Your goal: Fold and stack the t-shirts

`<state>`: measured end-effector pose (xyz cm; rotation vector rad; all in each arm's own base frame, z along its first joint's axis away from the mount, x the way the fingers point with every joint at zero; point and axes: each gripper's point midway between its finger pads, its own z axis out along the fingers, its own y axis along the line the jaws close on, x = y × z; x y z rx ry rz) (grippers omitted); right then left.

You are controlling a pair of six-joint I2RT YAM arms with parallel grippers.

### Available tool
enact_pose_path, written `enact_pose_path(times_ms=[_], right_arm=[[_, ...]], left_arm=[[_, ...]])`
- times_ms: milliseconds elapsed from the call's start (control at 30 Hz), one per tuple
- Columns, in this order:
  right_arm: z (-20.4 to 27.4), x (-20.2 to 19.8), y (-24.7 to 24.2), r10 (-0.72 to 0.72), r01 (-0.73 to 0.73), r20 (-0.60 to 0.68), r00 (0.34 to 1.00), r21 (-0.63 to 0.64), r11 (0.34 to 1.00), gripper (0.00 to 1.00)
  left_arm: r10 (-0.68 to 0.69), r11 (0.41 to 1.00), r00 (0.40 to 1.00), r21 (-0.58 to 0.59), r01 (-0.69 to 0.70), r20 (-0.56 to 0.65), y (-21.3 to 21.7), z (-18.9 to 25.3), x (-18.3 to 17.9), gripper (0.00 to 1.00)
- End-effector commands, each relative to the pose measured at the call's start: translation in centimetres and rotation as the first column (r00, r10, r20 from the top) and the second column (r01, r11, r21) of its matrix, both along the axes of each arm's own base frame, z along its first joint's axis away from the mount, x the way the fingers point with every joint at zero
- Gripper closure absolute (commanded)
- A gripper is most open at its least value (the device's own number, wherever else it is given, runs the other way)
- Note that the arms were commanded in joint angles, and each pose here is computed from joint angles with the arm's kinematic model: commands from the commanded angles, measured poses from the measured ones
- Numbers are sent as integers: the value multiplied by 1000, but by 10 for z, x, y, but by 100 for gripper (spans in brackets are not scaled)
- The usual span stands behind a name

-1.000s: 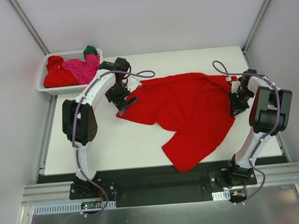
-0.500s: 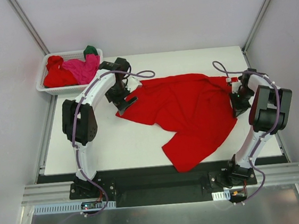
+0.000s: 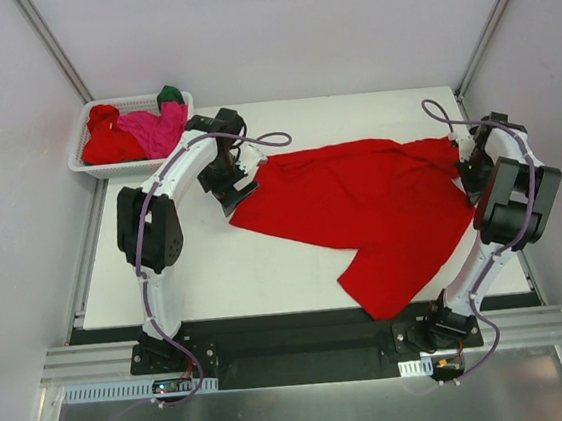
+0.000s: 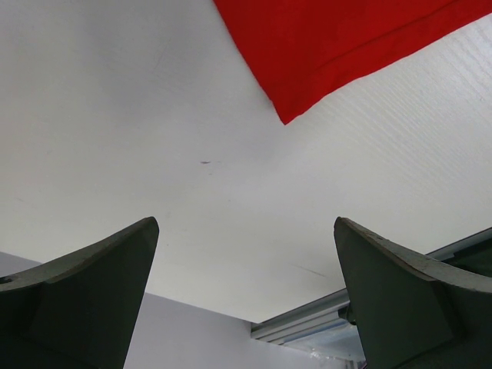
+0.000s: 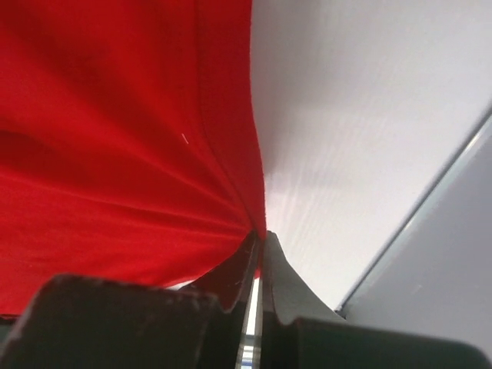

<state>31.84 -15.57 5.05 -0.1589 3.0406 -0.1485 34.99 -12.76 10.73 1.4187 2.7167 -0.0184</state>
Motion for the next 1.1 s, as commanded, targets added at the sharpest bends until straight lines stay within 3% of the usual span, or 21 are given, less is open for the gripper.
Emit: enact_pose_path(times_ms=[0, 800, 933, 967, 1000, 1033, 1067], right_arm=[[15, 2, -21, 18, -19, -23, 1000, -62, 998, 99], [37, 61, -80, 77, -73, 11, 997, -238, 969, 99], [33, 54, -77, 62, -62, -7, 998, -221, 973, 99], [32, 50, -73, 64, -66, -19, 998, -201, 977, 95], [32, 46, -68, 63, -66, -28, 998, -174, 983, 60], [32, 36, -58, 66, -74, -62, 996, -123, 990, 35], [33, 33, -53, 59, -66, -74, 996, -104, 992, 2]], left_arm=[[-23, 999, 999, -36, 25, 36, -6, 21, -5, 1], [-33, 998, 998, -47, 35, 54, -9, 22, 1, 1], [-33, 998, 998, -48, 35, 53, -10, 21, 2, 1], [-30, 998, 998, -49, 32, 56, -11, 21, 4, 1], [-27, 998, 998, -52, 30, 53, -12, 20, 4, 1], [-25, 998, 999, -59, 27, 40, -14, 16, 5, 1], [-14, 997, 999, -76, 17, 42, -18, 17, 8, 1]])
